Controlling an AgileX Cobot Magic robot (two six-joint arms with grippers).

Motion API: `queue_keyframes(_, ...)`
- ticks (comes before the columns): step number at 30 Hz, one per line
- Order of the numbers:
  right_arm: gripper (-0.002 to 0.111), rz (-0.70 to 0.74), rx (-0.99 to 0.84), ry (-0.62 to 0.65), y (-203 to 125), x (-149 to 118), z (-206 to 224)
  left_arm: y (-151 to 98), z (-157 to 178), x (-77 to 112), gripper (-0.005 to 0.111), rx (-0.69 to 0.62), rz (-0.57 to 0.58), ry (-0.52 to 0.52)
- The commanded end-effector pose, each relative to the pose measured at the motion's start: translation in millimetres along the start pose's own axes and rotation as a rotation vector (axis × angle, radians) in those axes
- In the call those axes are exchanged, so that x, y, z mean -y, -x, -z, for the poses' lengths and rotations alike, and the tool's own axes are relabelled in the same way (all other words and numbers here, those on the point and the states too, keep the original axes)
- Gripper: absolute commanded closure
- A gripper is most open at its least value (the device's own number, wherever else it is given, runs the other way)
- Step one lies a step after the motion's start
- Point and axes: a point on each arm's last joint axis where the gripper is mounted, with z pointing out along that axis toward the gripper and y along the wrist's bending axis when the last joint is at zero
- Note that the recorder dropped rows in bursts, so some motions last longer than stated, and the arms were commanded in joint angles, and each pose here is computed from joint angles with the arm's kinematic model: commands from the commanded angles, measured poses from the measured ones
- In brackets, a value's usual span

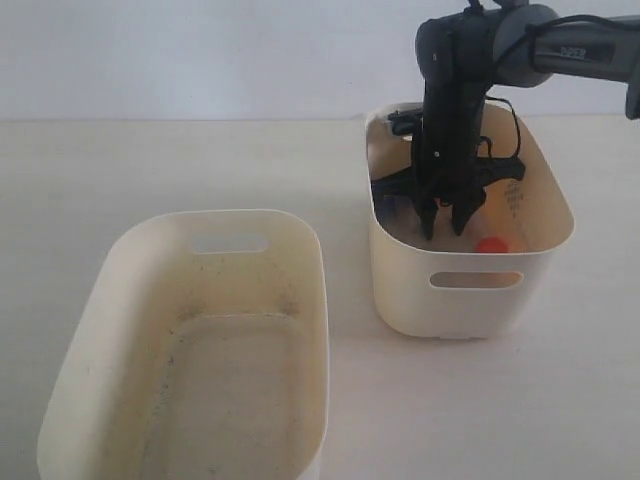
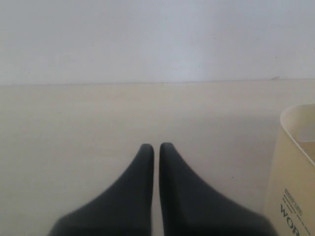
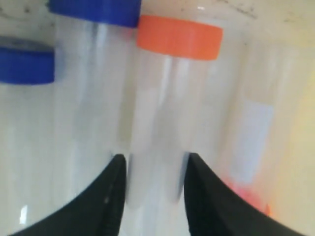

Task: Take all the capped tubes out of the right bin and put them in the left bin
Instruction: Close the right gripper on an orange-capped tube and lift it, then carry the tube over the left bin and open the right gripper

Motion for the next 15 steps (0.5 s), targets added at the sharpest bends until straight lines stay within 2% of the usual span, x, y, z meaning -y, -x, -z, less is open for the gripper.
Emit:
queue_keyframes(1,0.108,0.014,0.159,0.058,-3,0,74,1,0,-0.1,0.102,0.007,0.009,0.001)
queue_keyframes(5,0.108,0.031,0.297,0.093,-13,4,132,1,0,-0.1,0.102,0.007,0.009,0.001)
queue_keyframes(8,0.108,0.096,0.372,0.201,-31,-2,173,1,0,-0.1,0.102,0.007,0.009,0.001)
queue_keyframes(12,0.108,0.213,0.429,0.429,-57,-30,213,1,0,-0.1,0.102,0.007,0.009,0.001)
queue_keyframes(15,0.108,0.292,0.438,0.461,-83,-55,229,1,0,-0.1,0.102,0.007,0.009,0.001)
